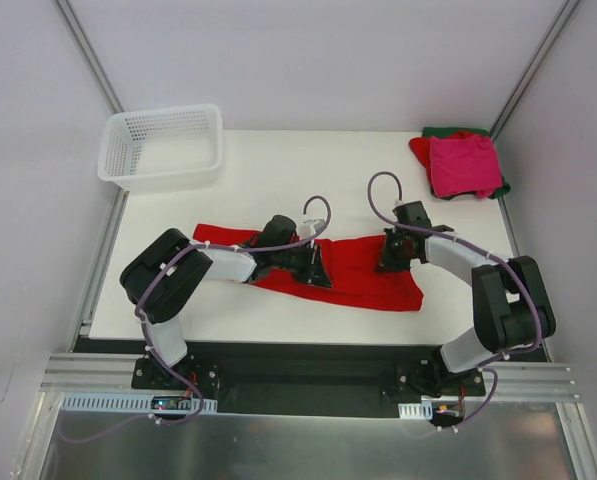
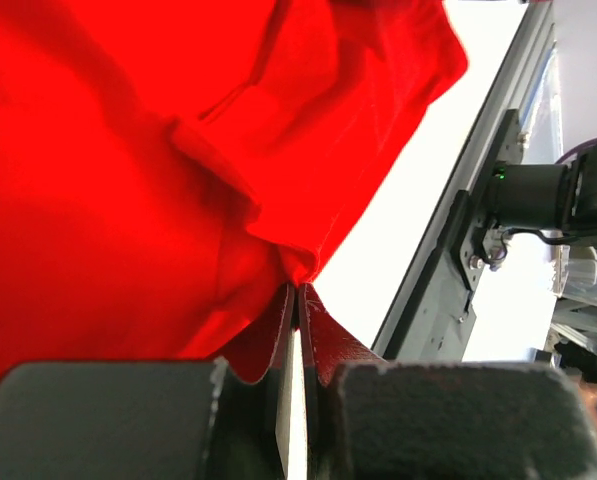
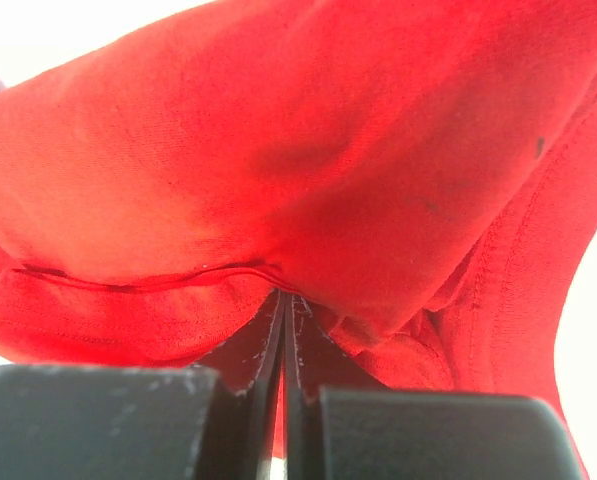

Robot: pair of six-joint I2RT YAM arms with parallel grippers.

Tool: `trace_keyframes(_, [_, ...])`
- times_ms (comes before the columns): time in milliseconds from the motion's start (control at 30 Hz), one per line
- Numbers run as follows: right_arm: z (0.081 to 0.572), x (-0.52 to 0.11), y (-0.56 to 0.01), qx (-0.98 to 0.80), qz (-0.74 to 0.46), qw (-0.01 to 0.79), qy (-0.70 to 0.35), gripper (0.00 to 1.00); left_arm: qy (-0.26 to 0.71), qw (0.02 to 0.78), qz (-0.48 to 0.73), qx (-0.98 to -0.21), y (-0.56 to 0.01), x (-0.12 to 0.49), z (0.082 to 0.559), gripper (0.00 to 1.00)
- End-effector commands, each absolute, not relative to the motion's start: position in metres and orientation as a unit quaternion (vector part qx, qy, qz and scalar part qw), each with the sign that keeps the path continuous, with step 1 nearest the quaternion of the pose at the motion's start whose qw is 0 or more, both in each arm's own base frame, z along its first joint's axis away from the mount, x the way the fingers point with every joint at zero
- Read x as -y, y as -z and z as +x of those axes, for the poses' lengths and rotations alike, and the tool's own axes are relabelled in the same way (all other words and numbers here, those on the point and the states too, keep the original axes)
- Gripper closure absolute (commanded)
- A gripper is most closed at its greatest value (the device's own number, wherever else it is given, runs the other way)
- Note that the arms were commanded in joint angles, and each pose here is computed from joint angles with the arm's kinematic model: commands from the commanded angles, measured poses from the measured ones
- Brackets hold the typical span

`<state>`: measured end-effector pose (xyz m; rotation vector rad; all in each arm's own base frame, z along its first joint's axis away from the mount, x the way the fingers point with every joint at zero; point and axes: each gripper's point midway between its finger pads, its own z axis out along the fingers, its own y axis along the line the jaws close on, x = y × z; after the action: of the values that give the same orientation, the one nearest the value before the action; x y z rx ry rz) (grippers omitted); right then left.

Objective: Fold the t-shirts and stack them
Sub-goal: Fold the other side of the tshirt into a rectangle

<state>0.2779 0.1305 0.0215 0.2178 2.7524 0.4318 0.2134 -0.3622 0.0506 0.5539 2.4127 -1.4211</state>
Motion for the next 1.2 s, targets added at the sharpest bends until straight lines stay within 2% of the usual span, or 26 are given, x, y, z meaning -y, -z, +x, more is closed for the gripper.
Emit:
trace_keyframes(0, [0.277,-0.134,-0.017,-0.972,0.066,0.165,-0.151,0.99,0.507,0.163,0.207,-0.821,-0.075,0.364,0.209,1.00])
trace_keyframes(533, [0.278,-0.136,-0.017,-0.975,0.059,0.162,-0.142,0.99,0.486,0.144,0.205,-0.838,-0.054,0.345,0.191,1.00])
trace_keyframes(700, [0.277,-0.136,-0.018,-0.975,0.057,0.163,-0.140,0.99,0.482,0.146,0.203,-0.840,-0.054,0.343,0.190,0.64])
trace_keyframes(800, [0.276,-0.134,-0.022,-0.975,0.056,0.168,-0.137,0.99,0.485,0.156,0.206,-0.835,-0.064,0.345,0.193,0.55])
trace_keyframes(1000, [0.275,-0.126,-0.048,-0.970,0.058,0.202,-0.125,0.99,0.498,0.177,0.216,-0.821,-0.094,0.350,0.197,0.52])
trace_keyframes(1133, [0.267,-0.113,-0.080,-0.963,0.060,0.238,-0.108,0.82,0.505,0.195,0.228,-0.809,-0.120,0.351,0.198,0.51])
trace_keyframes(1167, [0.265,-0.111,-0.085,-0.962,0.060,0.245,-0.106,0.80,0.505,0.198,0.230,-0.808,-0.125,0.350,0.198,0.51])
